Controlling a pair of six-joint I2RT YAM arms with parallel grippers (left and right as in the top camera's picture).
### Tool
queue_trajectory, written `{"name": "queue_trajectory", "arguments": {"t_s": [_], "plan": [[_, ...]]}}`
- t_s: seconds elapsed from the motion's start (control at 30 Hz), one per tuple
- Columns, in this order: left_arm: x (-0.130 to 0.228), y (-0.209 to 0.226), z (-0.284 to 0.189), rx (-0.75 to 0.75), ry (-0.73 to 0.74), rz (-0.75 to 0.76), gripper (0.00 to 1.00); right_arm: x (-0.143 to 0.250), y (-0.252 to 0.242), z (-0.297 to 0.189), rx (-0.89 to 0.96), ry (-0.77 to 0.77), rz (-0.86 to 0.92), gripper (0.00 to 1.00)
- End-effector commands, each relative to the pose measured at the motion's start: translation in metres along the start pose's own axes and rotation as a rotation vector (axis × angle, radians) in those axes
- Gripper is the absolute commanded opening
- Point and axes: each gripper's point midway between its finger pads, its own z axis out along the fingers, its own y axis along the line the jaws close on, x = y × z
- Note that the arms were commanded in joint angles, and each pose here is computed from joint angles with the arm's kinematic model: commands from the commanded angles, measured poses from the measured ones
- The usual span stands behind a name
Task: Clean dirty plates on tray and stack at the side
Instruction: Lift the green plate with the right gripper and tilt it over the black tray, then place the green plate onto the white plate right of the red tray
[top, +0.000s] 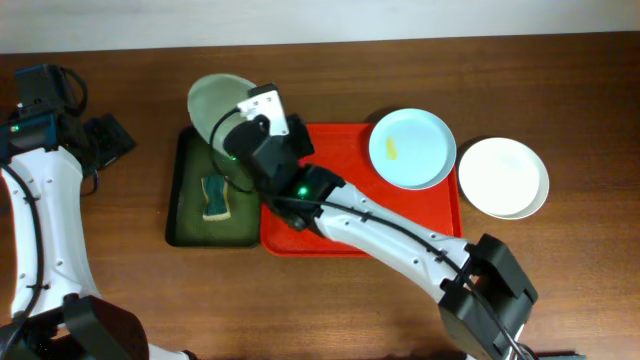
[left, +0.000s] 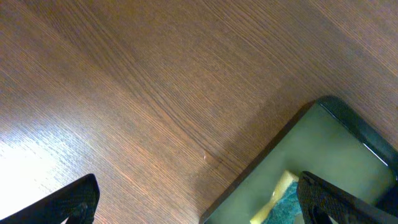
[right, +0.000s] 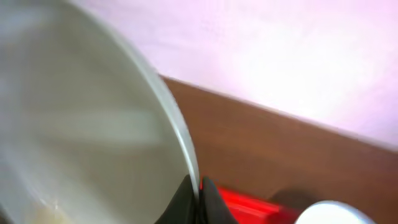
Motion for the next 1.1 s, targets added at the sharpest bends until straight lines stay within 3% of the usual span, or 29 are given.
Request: {"name": "queue_trajectory", "arguments": {"t_s": [0.0, 0.17, 0.3, 0.77, 0.93, 1.07], "plan": [[-0.003, 0.002, -0.004, 0.0, -0.016, -0.023, 0.99, -0.039, -0.011, -0.018, 0.148, -0.115, -0.225, 0.04], [-0.003, 0.002, -0.004, 0.0, -0.016, -0.023, 0.99, -0.078, -0.014, -0.032, 0.214, -0.232, -0.364, 0.04], [-0.003, 0.002, -0.004, 0.0, -0.016, -0.023, 0.99, -0.103, -0.021, -0.042, 0.247, -0.32, -0.312, 0.04], [-0.003, 0.002, -0.004, 0.0, -0.016, -0.023, 0.99, -0.106, -0.022, -0.044, 0.248, -0.333, -0.283, 0.04], [-0.003, 0.002, -0.004, 0.0, -0.016, -0.023, 0.99, -0.08, -0.014, -0.033, 0.198, -0.254, -0.219, 0.04], [-0.003, 0.002, -0.004, 0.0, -0.016, -0.023, 0.99, -0.01, 0.0, -0.019, 0.097, -0.032, -0.084, 0.04]]}}
